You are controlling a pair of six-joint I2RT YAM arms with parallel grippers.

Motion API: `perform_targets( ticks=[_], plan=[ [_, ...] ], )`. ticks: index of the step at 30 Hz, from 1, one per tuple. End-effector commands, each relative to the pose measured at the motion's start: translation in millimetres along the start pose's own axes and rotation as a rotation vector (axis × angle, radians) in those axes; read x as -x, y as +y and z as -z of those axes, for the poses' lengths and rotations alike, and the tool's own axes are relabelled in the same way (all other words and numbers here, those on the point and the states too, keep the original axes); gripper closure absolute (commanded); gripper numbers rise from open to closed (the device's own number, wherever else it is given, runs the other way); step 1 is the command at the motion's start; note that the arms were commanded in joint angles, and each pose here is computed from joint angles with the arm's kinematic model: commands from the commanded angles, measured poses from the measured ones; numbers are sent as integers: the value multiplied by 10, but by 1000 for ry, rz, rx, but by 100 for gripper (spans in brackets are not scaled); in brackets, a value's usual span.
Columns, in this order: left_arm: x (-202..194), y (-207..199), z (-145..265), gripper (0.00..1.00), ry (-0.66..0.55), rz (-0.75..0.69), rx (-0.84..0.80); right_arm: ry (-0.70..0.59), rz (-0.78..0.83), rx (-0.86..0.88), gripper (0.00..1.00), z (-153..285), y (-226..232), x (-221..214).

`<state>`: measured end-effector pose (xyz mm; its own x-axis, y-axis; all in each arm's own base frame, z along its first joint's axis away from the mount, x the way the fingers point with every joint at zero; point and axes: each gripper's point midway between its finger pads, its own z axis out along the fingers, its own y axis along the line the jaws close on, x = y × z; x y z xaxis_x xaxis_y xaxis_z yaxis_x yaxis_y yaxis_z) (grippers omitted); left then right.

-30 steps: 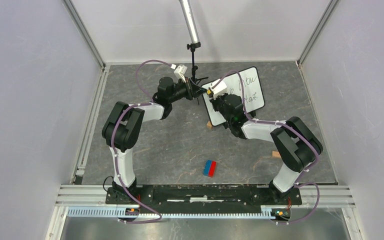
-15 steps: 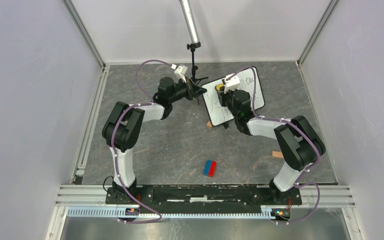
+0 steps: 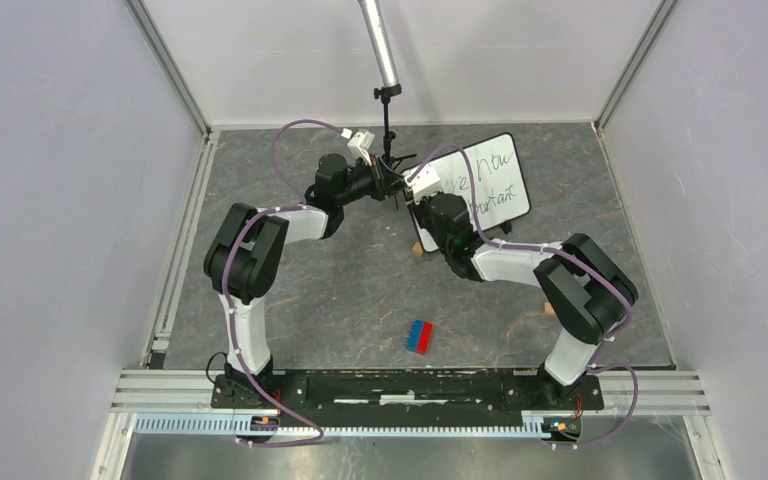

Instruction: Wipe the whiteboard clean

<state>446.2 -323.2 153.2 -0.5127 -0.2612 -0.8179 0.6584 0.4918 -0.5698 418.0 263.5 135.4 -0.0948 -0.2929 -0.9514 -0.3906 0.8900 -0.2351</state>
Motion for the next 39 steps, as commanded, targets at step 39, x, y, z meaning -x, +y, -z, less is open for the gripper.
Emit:
perform_targets(
  ticks=[39],
  plan=[
    [21, -112, -45, 98, 16, -112, -50, 104, -341, -191, 92, 263, -566, -782]
  ],
)
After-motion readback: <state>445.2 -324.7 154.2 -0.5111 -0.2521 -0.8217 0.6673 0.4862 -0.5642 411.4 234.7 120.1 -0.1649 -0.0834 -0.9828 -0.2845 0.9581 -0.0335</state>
